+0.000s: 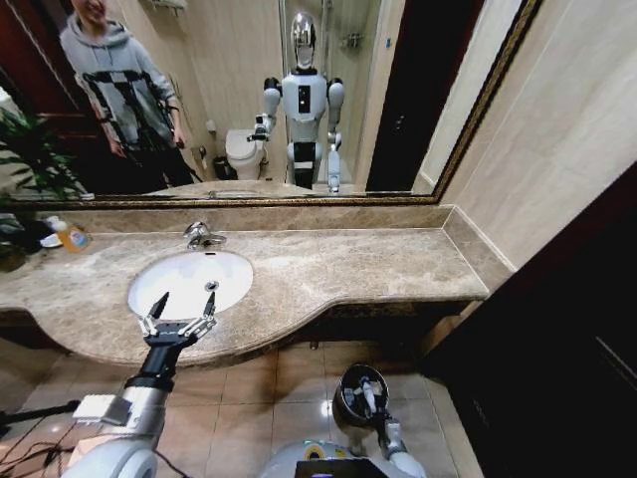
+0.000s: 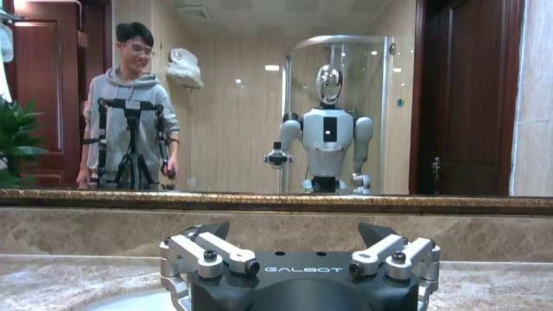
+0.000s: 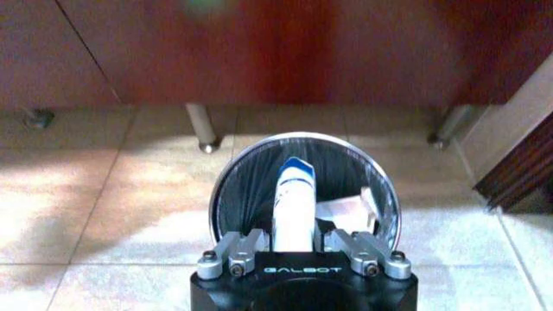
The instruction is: Pick up the trash from the sink and place it in the trash bin.
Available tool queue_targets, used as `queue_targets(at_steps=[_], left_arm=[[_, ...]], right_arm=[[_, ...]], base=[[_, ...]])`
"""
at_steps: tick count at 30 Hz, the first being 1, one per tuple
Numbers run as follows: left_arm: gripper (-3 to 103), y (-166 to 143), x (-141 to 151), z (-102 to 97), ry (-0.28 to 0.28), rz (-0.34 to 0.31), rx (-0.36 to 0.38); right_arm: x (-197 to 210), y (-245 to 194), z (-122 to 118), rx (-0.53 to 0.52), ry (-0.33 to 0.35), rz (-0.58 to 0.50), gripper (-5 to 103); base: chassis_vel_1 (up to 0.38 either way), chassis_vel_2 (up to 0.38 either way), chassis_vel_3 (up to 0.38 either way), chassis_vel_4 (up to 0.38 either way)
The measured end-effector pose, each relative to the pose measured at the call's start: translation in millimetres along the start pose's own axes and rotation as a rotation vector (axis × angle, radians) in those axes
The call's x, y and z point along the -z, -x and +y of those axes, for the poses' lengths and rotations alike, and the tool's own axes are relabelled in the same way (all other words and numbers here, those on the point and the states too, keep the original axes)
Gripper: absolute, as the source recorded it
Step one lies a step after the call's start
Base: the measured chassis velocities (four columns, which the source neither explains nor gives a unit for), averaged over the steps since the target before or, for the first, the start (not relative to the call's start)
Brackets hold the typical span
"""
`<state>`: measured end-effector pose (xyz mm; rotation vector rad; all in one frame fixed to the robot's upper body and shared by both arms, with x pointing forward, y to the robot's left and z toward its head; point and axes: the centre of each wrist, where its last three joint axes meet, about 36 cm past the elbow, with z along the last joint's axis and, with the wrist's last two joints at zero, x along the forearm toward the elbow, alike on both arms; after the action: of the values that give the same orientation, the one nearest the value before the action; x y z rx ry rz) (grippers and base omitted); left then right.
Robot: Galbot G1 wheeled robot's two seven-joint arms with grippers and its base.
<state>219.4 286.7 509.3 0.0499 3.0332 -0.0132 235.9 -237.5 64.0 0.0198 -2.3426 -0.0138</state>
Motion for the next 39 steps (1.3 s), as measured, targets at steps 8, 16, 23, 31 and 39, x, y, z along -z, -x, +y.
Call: queue_targets(at_steps=[8, 16, 23, 31, 39], left_arm=[[100, 0.0, 0.0, 0.0, 0.000, 0.000, 0.000], [100, 0.0, 0.0, 0.0, 0.000, 0.000, 0.000], [100, 0.0, 0.0, 0.0, 0.000, 0.000, 0.000], [100, 0.0, 0.0, 0.0, 0.000, 0.000, 0.000], [100, 0.0, 0.0, 0.0, 0.000, 0.000, 0.000]], right_arm=[[7.0, 46.2, 7.2, -0.009, 0.053, 0.054, 27], [20.5, 66.1, 8.1, -0.007, 0.095, 0.097, 30], [16.3, 63.3, 3.7, 0.001, 0.082, 0.105, 57], [3.5, 54.9, 1.1, 0.019, 0.069, 0.103, 84], [-2.4, 48.4, 3.1, 0.014, 0.074, 0.086, 100]], base=[[0.000, 0.000, 0.000, 0.000], [0.000, 0.000, 0.000, 0.000], [0.000, 0.000, 0.000, 0.000], [0.000, 0.000, 0.000, 0.000], [0.000, 0.000, 0.000, 0.000]])
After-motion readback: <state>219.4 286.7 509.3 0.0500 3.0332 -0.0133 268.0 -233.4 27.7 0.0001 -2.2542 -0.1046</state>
